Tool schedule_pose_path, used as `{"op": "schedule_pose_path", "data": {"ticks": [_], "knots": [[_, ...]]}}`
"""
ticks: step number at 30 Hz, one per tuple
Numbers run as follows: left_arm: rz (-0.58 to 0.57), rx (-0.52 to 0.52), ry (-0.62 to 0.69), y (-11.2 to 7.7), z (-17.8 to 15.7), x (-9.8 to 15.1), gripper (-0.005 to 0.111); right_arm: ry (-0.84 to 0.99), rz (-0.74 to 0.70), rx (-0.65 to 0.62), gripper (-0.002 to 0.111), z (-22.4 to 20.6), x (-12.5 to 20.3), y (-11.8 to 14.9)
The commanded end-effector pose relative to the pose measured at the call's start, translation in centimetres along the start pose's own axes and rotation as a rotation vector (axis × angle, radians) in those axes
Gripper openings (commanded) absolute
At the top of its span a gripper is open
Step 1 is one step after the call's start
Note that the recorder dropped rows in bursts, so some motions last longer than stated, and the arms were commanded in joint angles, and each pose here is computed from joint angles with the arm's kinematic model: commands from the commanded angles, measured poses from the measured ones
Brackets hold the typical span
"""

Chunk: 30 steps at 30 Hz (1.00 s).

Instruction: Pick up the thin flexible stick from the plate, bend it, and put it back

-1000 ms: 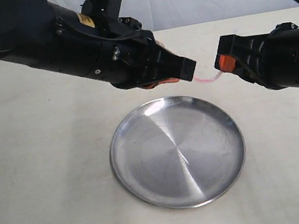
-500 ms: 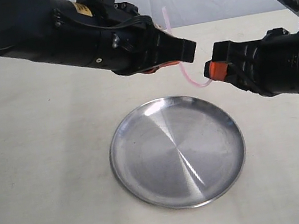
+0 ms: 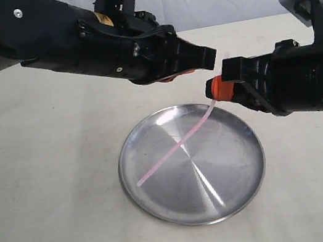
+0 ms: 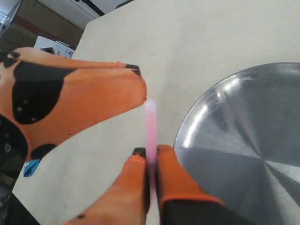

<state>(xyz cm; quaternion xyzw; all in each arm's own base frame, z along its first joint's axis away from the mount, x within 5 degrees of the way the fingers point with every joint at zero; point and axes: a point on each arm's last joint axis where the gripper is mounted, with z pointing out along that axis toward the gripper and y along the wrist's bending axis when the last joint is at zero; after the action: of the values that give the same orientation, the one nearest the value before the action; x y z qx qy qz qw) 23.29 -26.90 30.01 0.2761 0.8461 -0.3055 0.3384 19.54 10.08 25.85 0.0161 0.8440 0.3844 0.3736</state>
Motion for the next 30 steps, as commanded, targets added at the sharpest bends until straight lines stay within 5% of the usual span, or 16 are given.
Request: {"op": "schedule_pose_path", "data": {"ticks": [1, 9, 20, 30], "knots": [[0.007, -0.004, -0.017, -0.1, -0.1, -0.3, 0.0, 0.01, -0.015, -0.001, -0.001, 0.0, 0.2, -0.1], [-0.026, -0.081, 0.128, 4.2, -2.8, -0.1, 0.0, -0.099, -0.014, 0.153, -0.001, -0.2, -0.8, -1.4], [0.017, 0.211, 0.258, 1.9, -2.5, 1.4, 0.002, -0.084, -0.001, 0.121, -0.001, -0.1, -0.6, -1.2], [0.001, 0.298, 0.418, 1.4, -2.1, 3.0, 0.051, -0.058, 0.01, 0.077, -0.001, 0.0, -0.4, -0.8]]}}
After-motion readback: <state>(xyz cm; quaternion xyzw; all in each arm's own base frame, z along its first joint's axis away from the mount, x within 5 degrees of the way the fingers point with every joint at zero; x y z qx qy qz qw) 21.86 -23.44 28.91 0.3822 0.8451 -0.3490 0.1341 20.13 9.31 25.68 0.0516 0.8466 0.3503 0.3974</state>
